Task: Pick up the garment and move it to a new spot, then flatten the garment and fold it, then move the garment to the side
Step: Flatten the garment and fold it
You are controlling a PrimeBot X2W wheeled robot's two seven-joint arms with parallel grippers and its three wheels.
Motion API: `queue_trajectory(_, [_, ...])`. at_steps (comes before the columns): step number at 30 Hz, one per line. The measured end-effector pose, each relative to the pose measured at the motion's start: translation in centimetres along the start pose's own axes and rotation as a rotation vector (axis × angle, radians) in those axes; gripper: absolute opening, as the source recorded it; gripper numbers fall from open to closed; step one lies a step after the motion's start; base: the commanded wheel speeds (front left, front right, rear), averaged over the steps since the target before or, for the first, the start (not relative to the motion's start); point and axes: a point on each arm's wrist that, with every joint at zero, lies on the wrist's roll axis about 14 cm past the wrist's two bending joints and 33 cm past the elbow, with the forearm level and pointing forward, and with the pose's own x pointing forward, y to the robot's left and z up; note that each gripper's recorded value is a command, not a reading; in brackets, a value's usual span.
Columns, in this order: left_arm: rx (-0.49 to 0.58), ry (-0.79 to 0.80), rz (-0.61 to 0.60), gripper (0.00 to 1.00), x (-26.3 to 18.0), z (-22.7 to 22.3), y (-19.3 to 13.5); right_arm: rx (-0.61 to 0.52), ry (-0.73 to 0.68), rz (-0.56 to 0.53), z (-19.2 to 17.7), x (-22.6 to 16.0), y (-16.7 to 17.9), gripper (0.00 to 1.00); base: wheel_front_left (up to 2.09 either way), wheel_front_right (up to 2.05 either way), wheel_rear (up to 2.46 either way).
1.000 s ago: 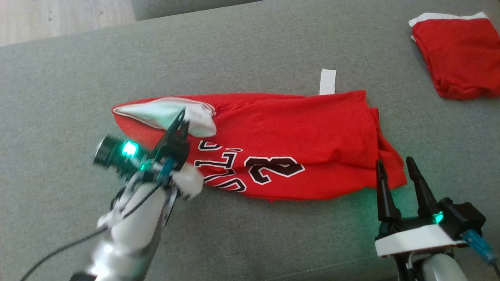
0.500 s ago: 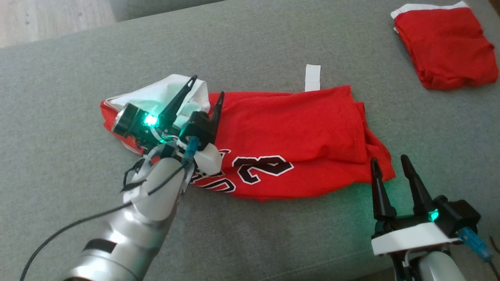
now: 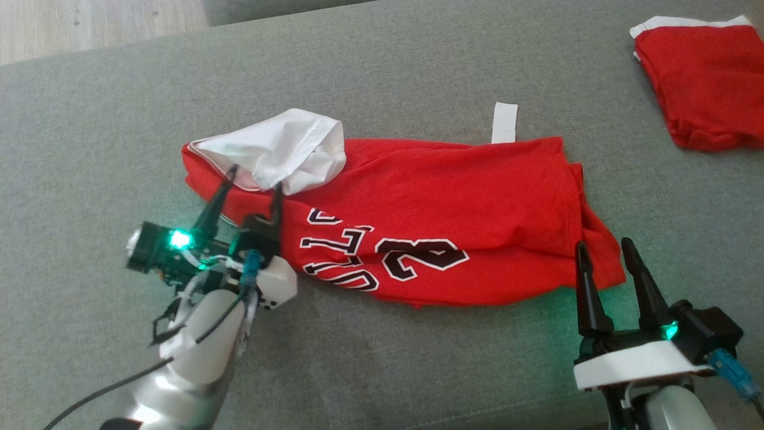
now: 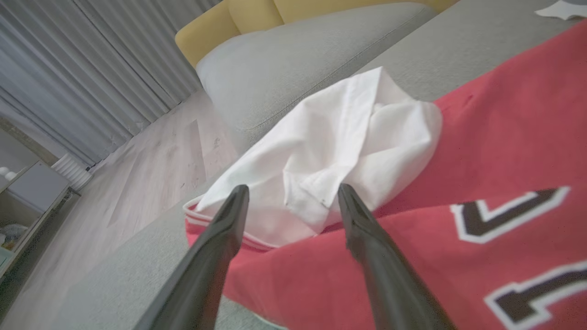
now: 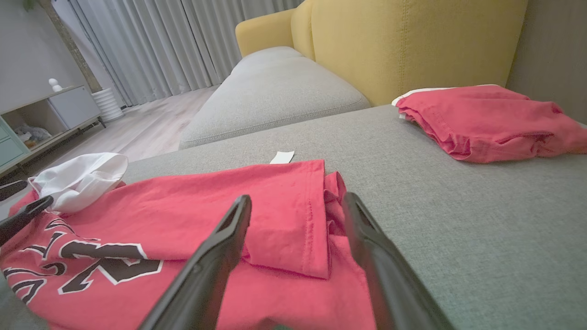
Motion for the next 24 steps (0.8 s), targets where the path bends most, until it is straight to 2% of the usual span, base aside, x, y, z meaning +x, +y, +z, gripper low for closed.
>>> queue_trajectory(4, [-0.029,0.015,0.033,1.00,0.1,-0.2,1.1,0.007,0.001,-0.002,-0.1,0.0,0.0,1.00,0.00,0.00,0.00])
queue_trajectory(11, [-0.063,0.064,-0.029,1.00,-0.5,-1.5,-0.4,0.006,0.005,-0.008,-0.1,0.0,-0.2,1.00,0.00,0.00,0.00])
queue_trajectory(12, [-0.072,0.075,-0.036,0.96,-0.4,-1.7,-0.5,0.006,0.006,-0.010,-0.2,-0.1,-0.3,1.00,0.00,0.00,0.00])
queue_trajectory(14, [-0.076,0.077,-0.036,0.46,-0.3,-1.7,-0.5,0.006,0.007,-0.012,-0.2,-0.1,-0.3,1.00,0.00,0.00,0.00])
queue_trajectory(16, [-0.080,0.072,-0.034,0.32,-0.3,-1.6,-0.4,0.006,0.006,-0.014,-0.2,-0.1,-0.4,1.00,0.00,0.00,0.00])
queue_trajectory(19, [-0.080,0.064,-0.030,0.33,-0.2,-1.4,-0.1,0.006,0.006,-0.016,-0.2,-0.2,-0.4,1.00,0.00,0.00,0.00])
queue_trajectory(20, [-0.080,0.063,-0.035,0.30,-0.2,-1.4,-0.1,0.006,0.006,-0.016,-0.2,-0.2,-0.4,1.00,0.00,0.00,0.00])
queue_trajectory(21, [-0.088,0.059,-0.039,0.11,-0.2,-1.4,-0.1,0.006,0.007,-0.016,-0.2,-0.2,-0.4,1.00,0.00,0.00,0.00])
queue_trajectory(22, [-0.092,0.051,-0.040,0.00,-0.2,-1.3,-0.1,0.006,0.008,-0.015,-0.2,-0.2,-0.4,1.00,0.00,0.00,0.00])
queue_trajectory(24, [-0.093,0.036,-0.038,0.00,-0.2,-0.9,0.1,0.006,0.007,-0.014,-0.2,-0.2,-0.4,1.00,0.00,0.00,0.00])
